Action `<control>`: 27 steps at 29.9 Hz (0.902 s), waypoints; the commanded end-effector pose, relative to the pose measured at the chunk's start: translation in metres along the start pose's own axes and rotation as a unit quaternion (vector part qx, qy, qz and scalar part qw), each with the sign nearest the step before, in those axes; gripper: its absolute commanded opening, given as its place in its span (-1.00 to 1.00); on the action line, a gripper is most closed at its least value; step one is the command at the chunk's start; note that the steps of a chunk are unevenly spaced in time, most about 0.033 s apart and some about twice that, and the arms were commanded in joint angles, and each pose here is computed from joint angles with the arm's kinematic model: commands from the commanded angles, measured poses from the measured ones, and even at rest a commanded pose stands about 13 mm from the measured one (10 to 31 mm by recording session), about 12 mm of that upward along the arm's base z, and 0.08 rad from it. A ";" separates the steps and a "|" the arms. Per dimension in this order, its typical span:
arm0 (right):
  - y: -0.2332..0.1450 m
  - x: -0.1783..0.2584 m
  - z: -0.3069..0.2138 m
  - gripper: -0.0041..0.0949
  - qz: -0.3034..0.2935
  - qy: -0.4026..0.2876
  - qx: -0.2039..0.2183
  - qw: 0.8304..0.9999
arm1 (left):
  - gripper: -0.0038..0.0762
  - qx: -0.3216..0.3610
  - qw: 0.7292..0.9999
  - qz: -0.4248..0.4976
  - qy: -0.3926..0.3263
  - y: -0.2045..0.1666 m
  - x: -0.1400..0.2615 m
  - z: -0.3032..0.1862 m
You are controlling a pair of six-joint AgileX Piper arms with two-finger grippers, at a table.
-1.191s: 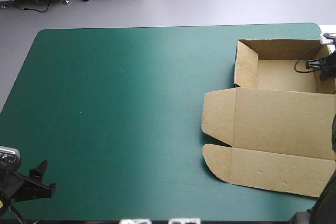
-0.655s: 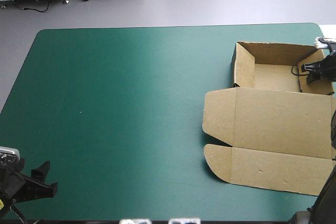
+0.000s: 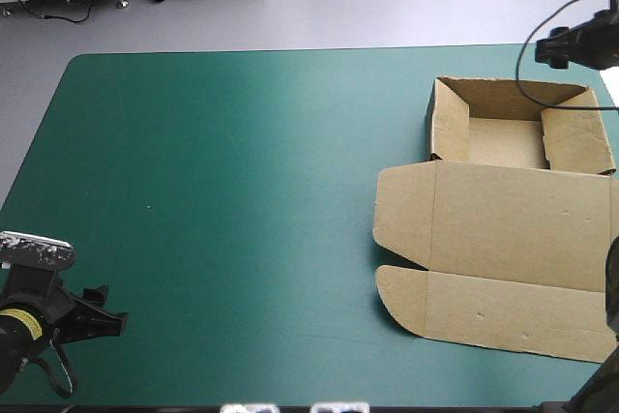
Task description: Fold the box
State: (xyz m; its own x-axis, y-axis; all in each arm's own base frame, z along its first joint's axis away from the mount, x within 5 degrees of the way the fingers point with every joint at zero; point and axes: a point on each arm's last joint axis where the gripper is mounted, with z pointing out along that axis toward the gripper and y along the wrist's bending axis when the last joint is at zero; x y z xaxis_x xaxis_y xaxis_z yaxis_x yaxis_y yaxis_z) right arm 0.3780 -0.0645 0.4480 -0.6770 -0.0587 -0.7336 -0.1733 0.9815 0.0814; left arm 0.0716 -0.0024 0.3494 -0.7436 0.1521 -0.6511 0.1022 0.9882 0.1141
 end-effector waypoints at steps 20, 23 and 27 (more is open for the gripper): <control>0.125 0.169 -0.085 0.10 -0.103 0.108 -0.033 0.988 | 0.15 0.012 0.999 0.009 -0.050 -0.003 -0.016 0.000; 0.125 0.194 -0.095 0.10 -0.099 0.093 -0.030 0.990 | 0.15 0.026 0.998 0.008 -0.055 -0.006 -0.017 -0.001; 0.125 0.225 -0.098 0.10 -0.097 0.064 -0.024 0.993 | 0.15 0.032 0.998 0.006 -0.056 -0.007 -0.017 -0.001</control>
State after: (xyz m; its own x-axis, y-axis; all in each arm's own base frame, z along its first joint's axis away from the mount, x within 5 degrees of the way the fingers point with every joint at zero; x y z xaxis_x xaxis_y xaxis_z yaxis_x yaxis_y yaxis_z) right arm 0.1453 0.0282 0.3589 -0.7750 -0.2951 -0.5588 -0.3552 0.9348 -0.0010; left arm 0.0782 -0.0090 0.3516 -0.7101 0.1647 -0.6846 0.1462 0.9856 0.0854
